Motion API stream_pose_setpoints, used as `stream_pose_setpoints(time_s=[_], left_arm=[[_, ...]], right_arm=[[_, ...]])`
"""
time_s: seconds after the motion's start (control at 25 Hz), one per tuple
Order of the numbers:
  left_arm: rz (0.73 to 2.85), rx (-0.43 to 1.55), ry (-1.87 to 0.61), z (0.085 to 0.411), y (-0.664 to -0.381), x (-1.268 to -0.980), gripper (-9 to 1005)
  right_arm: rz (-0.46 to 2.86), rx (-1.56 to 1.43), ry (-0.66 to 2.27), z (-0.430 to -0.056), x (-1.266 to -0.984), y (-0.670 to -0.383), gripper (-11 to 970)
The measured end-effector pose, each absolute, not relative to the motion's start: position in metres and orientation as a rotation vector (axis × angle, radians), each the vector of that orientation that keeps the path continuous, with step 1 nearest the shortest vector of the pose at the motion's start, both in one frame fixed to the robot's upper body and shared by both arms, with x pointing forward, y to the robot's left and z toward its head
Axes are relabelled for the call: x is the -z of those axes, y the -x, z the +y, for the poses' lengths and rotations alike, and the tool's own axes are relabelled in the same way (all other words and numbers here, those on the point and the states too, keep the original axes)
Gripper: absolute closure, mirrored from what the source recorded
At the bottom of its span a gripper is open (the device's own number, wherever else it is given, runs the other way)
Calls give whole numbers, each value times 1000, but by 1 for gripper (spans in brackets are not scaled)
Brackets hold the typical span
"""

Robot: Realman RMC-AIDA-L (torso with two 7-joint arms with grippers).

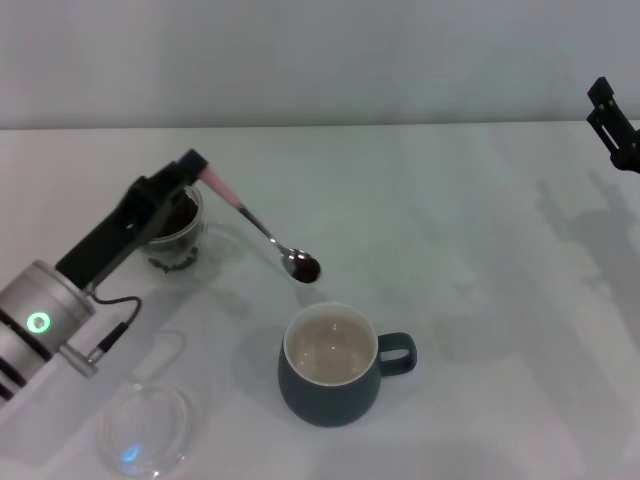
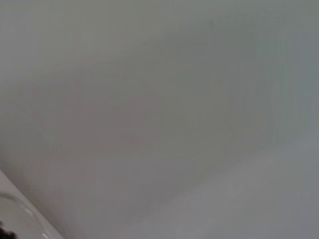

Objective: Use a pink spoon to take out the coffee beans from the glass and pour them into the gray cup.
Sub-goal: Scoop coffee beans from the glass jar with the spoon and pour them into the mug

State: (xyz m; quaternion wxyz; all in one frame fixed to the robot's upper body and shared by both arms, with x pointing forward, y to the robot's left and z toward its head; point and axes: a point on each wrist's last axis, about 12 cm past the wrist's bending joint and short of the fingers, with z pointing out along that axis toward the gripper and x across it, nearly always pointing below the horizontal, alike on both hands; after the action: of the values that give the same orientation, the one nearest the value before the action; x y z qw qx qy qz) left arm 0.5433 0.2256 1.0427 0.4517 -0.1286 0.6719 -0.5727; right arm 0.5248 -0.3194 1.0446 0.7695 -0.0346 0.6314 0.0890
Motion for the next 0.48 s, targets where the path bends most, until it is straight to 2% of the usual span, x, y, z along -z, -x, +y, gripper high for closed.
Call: stream_pose_setpoints(time_s=[0.24, 0.48], left_arm=[[1720, 1424, 124, 208, -549, -1048, 861], [1753, 1363, -85, 207, -557, -1056, 861]], right_arm=[[1374, -196, 68, -319, -1043, -522, 142], [1373, -202, 61, -319, -1042, -520, 142]])
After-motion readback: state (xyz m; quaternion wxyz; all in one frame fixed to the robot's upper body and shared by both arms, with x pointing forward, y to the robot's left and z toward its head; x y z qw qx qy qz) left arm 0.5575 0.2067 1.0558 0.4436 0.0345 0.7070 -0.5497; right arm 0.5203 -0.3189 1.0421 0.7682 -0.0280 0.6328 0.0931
